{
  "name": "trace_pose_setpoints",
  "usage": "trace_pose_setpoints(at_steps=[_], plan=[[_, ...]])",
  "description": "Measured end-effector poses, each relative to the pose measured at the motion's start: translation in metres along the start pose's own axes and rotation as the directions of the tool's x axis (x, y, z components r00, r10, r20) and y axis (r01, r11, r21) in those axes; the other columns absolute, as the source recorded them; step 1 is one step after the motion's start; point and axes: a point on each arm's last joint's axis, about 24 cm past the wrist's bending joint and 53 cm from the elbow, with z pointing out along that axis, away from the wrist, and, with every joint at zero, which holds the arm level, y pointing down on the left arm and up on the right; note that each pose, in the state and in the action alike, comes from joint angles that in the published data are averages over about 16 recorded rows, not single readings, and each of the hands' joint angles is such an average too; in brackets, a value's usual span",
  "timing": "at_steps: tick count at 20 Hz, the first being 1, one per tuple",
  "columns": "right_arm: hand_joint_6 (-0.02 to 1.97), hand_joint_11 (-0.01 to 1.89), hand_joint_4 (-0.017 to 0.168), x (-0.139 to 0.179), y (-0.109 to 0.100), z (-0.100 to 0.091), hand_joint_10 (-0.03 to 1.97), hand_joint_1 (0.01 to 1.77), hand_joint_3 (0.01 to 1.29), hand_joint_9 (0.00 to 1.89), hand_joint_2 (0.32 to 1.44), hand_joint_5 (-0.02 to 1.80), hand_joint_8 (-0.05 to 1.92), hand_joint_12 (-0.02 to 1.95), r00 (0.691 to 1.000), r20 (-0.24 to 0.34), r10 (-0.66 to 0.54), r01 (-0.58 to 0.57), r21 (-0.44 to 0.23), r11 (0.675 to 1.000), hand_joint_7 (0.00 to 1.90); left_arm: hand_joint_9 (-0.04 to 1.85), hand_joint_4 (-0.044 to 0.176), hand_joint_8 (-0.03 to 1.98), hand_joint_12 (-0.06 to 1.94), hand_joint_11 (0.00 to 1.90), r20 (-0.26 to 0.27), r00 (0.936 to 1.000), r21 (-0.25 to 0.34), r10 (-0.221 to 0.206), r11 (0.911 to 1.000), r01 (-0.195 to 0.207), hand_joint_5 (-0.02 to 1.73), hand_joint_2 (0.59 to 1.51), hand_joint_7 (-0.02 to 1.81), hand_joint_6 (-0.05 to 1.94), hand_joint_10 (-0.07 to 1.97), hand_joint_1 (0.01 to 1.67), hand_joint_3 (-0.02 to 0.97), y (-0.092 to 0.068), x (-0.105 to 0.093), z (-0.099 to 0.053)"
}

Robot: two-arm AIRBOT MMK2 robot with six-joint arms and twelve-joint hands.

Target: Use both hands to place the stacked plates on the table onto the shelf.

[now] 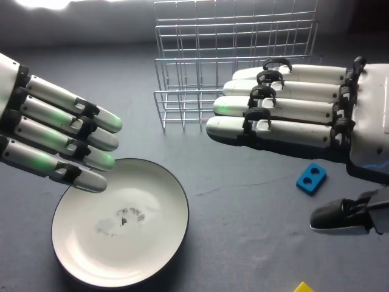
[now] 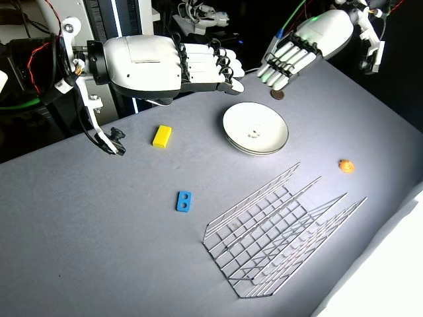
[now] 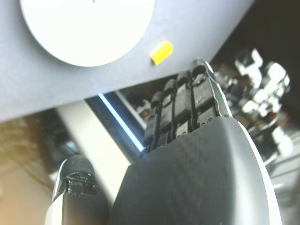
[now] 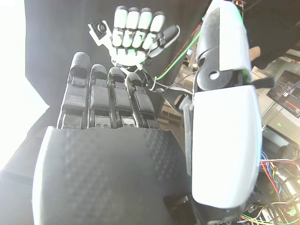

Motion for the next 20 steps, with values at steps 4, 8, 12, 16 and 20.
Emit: trace_pose_setpoints(at_steps=[4, 8, 12, 16, 20], plan=[[0.03, 0.02, 0.000, 0.001, 0.001, 0.000, 0.00, 1.11, 0.01, 0.02, 0.94, 0.01, 0.01, 0.18, 1.000, -0.005, -0.006, 0.006, -0.003, 1.000, 0.01, 0.05, 0.002, 0.01, 0.05, 0.02, -0.006, 0.9989, -0.015, -0.046, 0.9988, 0.046, 0.07, 1.089, 0.08, 0.00, 0.01, 0.02, 0.014, 0.003, -0.001, -0.001], [0.03, 0.02, 0.000, 0.003, 0.002, 0.000, 0.00, 1.11, 0.01, 0.02, 0.94, 0.01, 0.01, 0.17, 1.000, -0.011, -0.014, 0.014, -0.008, 1.000, 0.01, 0.06, 0.001, 0.01, 0.04, 0.02, -0.021, 0.9973, -0.027, -0.070, 0.9972, 0.070, 0.08, 1.092, 0.09, 0.00, 0.01, 0.02, 0.015, 0.005, 0.003, 0.000], [0.03, 0.02, 0.000, 0.004, 0.003, 0.000, 0.00, 1.11, 0.01, 0.02, 0.94, 0.01, 0.01, 0.20, 1.000, -0.017, -0.021, 0.021, -0.013, 1.000, 0.01, 0.07, 0.002, 0.01, 0.04, 0.03, -0.038, 0.9955, -0.046, -0.087, 0.9954, 0.085, 0.09, 1.093, 0.11, 0.00, 0.01, 0.02, 0.015, 0.009, 0.011, 0.000], [0.03, 0.01, 0.000, 0.006, 0.004, 0.000, 0.00, 1.12, 0.01, 0.02, 0.94, 0.01, 0.01, 0.22, 0.999, -0.023, -0.027, 0.027, -0.018, 0.999, 0.01, 0.08, 0.002, 0.01, 0.05, 0.03, -0.058, 0.9923, -0.069, -0.110, 0.9920, 0.106, 0.10, 1.095, 0.11, 0.00, 0.01, 0.02, 0.015, 0.013, 0.024, 0.000], [0.03, 0.01, 0.000, 0.006, 0.004, 0.000, 0.00, 1.12, 0.01, 0.02, 0.94, 0.01, 0.01, 0.19, 0.999, -0.024, -0.029, 0.029, -0.019, 0.999, 0.01, 0.09, 0.003, 0.01, 0.06, 0.03, -0.082, 0.9872, -0.101, -0.136, 0.9866, 0.128, 0.10, 1.099, 0.11, 0.00, 0.01, 0.02, 0.016, 0.017, 0.040, -0.003]])
